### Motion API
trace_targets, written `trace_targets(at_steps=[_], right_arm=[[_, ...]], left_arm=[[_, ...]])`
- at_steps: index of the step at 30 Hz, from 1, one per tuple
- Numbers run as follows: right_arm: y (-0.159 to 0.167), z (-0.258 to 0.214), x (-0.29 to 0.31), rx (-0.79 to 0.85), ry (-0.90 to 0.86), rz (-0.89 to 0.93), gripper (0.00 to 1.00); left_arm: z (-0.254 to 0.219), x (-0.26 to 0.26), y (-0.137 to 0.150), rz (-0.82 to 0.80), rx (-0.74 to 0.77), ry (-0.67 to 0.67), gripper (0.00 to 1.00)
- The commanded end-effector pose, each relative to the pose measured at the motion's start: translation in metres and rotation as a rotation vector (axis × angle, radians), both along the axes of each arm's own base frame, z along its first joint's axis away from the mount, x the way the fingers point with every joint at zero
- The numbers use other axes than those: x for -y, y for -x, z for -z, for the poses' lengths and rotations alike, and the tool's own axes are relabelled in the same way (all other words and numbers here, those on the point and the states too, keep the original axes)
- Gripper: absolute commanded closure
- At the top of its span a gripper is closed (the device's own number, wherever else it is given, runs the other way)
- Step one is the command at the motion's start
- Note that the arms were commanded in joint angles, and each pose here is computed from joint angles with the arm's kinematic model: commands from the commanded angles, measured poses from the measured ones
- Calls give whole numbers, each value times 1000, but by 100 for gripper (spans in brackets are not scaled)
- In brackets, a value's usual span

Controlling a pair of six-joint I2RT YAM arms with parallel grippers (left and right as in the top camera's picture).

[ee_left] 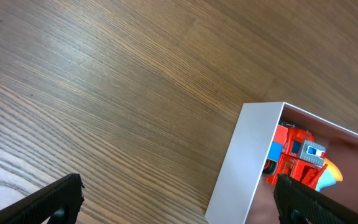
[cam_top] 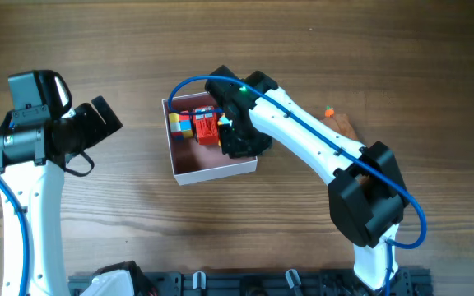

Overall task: Pack container
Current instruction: 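Carry the duck figure with the right gripper into the box and release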

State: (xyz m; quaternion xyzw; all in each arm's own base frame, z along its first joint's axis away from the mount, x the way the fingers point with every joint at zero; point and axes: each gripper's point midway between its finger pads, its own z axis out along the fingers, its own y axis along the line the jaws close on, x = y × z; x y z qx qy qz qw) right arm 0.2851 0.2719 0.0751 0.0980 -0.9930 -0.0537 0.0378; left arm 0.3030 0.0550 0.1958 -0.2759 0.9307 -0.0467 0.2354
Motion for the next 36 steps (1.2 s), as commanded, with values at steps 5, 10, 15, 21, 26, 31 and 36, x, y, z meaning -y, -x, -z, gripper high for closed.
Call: trace_targets(at_steps=[5, 10, 15, 21, 26, 31, 36], right_arm=[[-6, -10, -3, 39, -23, -10, 74], [-10, -10, -6, 59, -34, -11, 74], [-27, -11, -7, 141, -26, -47, 73], [-66, -16, -9, 321, -10, -75, 73], [-93, -21, 1, 375, -39, -23, 73], [-114, -20, 38, 367, -17, 53, 73], [-116, -18, 51, 349, 0, 72, 73]], left_arm=[[3, 2, 1, 20, -7, 7, 0], [3, 2, 1, 20, -8, 7, 0], [3, 2, 1, 21, -8, 7, 0], [3, 2, 1, 21, -8, 7, 0], [3, 2, 1, 20, -8, 7, 0], [3, 2, 1, 20, -8, 7, 0], [3, 2, 1, 20, -8, 7, 0]])
